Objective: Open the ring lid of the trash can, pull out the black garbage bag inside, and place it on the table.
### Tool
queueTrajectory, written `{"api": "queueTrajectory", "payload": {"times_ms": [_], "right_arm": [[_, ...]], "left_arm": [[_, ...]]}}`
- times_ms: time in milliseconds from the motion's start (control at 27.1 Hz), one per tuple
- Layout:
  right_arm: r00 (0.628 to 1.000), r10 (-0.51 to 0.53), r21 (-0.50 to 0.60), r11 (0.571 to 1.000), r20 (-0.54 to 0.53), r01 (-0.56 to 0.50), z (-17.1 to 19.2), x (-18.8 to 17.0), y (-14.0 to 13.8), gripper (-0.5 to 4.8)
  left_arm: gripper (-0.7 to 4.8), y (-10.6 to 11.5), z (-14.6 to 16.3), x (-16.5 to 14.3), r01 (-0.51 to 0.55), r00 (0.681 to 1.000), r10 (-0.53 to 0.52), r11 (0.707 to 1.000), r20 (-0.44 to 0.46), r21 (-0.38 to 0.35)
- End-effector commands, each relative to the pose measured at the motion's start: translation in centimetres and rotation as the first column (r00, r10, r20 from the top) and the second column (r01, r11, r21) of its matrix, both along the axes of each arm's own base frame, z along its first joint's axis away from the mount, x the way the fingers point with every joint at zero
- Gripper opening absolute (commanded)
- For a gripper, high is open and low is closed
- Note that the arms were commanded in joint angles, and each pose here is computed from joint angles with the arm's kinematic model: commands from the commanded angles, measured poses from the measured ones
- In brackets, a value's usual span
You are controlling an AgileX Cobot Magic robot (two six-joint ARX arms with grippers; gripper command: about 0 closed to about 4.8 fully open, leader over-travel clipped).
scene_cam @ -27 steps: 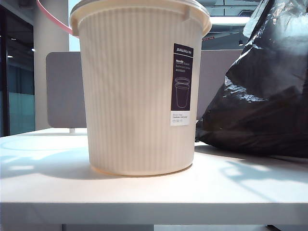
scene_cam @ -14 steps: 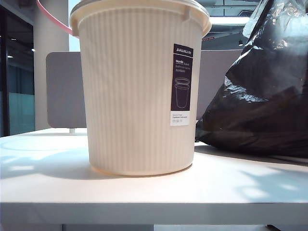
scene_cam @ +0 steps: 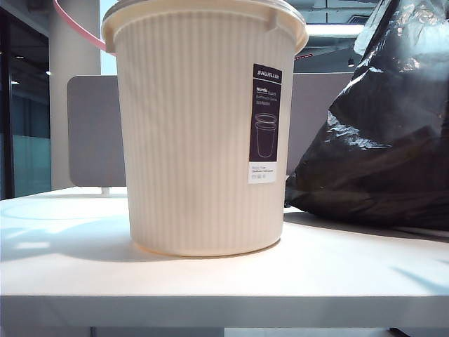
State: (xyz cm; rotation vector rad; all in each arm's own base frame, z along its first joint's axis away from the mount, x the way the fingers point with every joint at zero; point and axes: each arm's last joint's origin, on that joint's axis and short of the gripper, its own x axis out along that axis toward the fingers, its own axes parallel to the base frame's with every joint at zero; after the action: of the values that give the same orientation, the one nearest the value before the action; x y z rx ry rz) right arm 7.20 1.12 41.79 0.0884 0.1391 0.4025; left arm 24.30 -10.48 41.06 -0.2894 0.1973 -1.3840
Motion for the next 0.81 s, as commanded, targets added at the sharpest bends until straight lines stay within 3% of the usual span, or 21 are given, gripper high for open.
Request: {"api": "queueTrajectory", "payload": {"times_ms": [37,332,480,812], "right_arm": [[0.997,-0.018,0.021,1.000,0.081,0.017,-1.3,-0.6,0.0,2.52],[0.987,-0.022,0.021,1.000,0.161,0.018,-5.7,-1.7,0.0,2.50],[0.982,-0.051,0.024,0.999,0.183,0.047,-7.5,-2.1,-0.1,2.19],[0.993,-0.063,0.019,0.998,0.103,0.061,-10.9,-1.1,-0.2,2.06]], "left_arm": [[2.47,0.0,0.1,-0.1,0.005,1.000,-0.005,1.000,0.008,0.001],[2.47,0.0,0.0,-0.1,0.005,1.000,-0.005,1.000,-0.005,0.005],[2.47,0.0,-0.1,-0.1,0.005,1.000,-0.005,1.000,-0.015,0.009],[2.47,0.0,-0.2,-0.1,-0.002,1.000,0.003,1.000,-0.021,0.014]]}}
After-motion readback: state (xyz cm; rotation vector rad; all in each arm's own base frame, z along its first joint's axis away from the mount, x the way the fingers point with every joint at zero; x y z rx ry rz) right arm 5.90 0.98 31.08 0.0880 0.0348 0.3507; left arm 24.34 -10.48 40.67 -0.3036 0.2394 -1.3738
